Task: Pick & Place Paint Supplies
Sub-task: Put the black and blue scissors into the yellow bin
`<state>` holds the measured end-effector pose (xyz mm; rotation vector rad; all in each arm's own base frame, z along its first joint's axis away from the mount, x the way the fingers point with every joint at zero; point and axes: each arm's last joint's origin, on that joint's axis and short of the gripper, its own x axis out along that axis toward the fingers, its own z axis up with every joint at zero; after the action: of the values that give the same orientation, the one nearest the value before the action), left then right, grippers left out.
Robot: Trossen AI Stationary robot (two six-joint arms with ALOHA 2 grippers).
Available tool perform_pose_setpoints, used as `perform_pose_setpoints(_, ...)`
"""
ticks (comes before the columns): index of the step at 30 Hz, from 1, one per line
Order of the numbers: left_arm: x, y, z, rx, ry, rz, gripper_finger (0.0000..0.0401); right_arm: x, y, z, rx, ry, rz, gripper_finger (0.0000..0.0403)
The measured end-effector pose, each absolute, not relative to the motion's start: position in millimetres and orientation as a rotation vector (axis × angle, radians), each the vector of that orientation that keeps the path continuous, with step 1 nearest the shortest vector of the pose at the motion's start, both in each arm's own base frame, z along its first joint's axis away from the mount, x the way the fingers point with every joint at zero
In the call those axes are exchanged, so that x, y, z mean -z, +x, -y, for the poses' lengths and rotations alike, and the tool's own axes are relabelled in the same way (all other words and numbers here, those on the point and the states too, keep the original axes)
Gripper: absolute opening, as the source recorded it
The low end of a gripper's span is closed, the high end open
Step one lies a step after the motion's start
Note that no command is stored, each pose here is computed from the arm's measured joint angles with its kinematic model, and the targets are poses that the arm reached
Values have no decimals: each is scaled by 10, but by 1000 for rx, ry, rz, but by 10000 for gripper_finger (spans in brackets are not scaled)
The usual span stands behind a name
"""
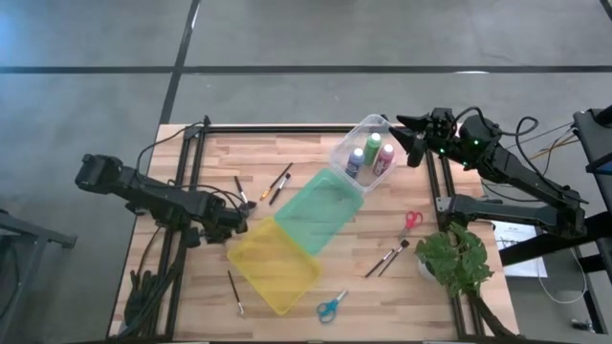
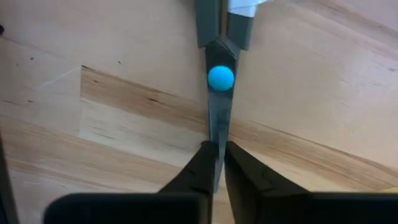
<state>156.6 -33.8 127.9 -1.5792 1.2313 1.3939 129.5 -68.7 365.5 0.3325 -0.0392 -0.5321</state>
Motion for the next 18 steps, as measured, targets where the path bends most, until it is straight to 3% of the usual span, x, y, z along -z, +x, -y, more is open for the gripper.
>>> perform_pose_setpoints(3,-1280,1566,338,-1395,-1579,-1232,10,-3655,1295,687,532,333,39,263)
perform_pose_setpoints(18,-1304,1587,336,-1392,-1570,-1206,0,-3655,1296,688,532,340,41,263)
